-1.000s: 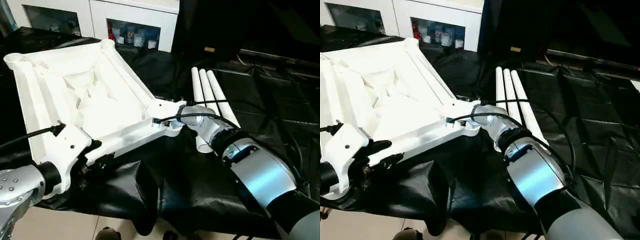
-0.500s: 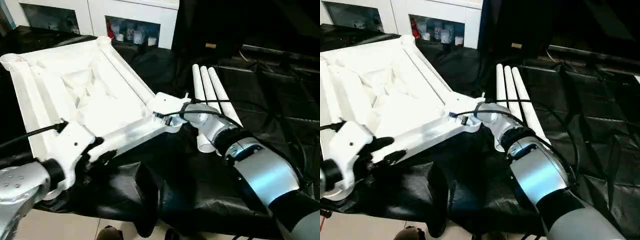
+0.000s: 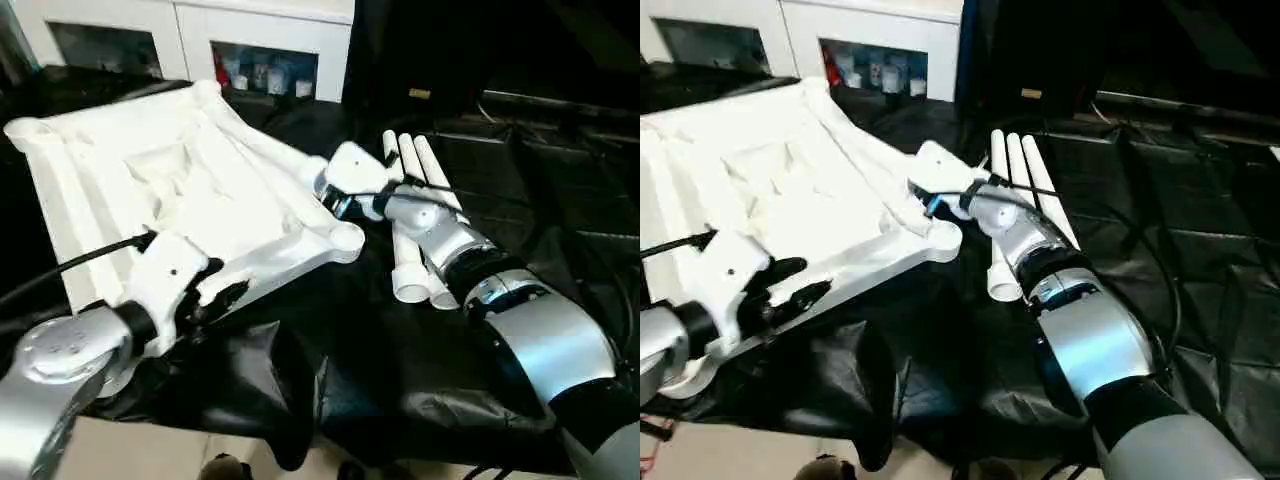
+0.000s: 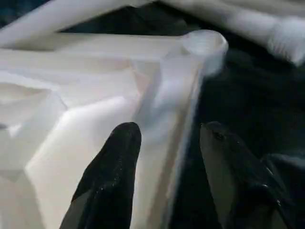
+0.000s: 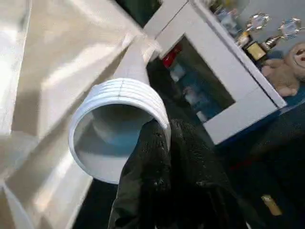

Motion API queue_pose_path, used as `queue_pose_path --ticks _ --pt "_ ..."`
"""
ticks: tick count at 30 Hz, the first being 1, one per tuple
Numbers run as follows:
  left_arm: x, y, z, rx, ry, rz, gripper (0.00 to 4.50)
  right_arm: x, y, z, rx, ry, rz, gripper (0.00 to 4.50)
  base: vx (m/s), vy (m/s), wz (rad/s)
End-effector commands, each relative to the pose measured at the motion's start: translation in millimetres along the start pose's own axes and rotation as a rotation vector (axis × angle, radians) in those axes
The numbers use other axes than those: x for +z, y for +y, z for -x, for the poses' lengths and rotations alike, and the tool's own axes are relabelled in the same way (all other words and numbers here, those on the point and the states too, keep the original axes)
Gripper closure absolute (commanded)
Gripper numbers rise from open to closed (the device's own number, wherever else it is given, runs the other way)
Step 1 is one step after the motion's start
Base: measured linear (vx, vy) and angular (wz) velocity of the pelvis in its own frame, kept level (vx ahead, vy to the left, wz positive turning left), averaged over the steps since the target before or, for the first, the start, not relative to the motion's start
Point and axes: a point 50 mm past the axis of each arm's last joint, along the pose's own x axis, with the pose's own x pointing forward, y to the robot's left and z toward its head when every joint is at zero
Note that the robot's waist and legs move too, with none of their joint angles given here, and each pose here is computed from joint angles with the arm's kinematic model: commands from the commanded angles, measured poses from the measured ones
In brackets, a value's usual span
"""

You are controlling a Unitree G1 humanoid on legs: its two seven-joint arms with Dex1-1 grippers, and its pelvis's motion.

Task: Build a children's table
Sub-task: Insert table leg to table base

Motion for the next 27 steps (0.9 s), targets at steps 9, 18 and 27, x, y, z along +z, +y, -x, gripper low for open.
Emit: queue_pose_path --ticks 9,18,27 --pt "11.4 12.7 -42 0.149 -0.143 0.185 2.21 -4.5 -13.7 17.5 -0.130 -0.185 -0.272 4.47 0.000 0.000 0.00" --pt "34.4 24.0 -86 0.182 -0.346 0.755 1.87 -10.0 -10.9 34.6 -0.171 -0.319 -0.419 4.50 0.000 0.000 0.00" --pt "63.9 12.5 -111 -0.119 -0.539 1.384 1.31 7.0 5.0 42.4 -0.126 -0.441 -0.442 4.50 0.000 0.000 0.00"
